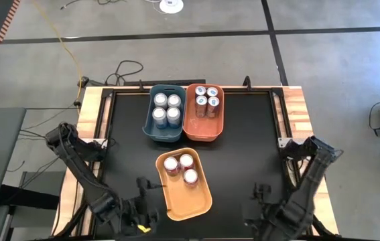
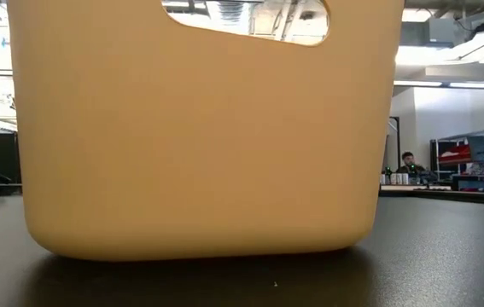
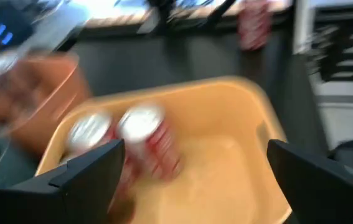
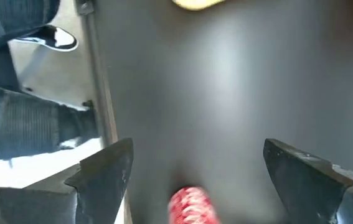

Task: Sort soda cans
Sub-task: Put the red-white soda can into the yellow bin

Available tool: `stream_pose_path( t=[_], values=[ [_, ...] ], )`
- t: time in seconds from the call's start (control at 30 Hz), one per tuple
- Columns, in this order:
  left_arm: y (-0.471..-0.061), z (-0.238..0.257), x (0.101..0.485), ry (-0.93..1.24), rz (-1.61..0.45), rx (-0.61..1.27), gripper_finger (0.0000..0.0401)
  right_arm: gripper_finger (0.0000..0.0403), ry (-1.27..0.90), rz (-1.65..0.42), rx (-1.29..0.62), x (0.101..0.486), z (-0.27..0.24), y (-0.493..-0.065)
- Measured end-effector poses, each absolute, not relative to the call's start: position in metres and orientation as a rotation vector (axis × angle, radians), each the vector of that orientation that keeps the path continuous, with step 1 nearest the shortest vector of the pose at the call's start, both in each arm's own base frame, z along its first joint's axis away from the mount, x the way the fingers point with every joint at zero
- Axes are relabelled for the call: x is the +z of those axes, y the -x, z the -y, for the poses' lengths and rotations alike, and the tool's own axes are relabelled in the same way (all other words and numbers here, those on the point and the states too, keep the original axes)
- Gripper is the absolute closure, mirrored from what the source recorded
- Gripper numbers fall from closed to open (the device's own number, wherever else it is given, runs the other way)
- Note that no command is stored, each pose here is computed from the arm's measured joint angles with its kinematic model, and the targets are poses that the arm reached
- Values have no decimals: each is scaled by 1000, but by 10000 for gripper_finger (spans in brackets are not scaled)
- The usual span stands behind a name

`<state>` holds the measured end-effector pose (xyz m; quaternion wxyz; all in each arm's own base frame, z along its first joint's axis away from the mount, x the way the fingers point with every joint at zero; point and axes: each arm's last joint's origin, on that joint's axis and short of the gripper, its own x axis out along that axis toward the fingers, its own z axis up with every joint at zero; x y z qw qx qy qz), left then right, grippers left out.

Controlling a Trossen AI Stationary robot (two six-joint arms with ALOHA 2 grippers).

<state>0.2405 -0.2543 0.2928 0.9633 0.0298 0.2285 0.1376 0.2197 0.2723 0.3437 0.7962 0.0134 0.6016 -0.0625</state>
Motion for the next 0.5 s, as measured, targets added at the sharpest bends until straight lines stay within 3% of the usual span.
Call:
stream_pose_path(
  t=[0.2,0.5],
  values=[
    [-272,254,312,-100,-369,102,12,31,-131,-1308,-160,343,-293,-192],
    [-309,244,302,-177,-315,138,12,31,-281,-1337,-260,336,-312,-159]
  ],
)
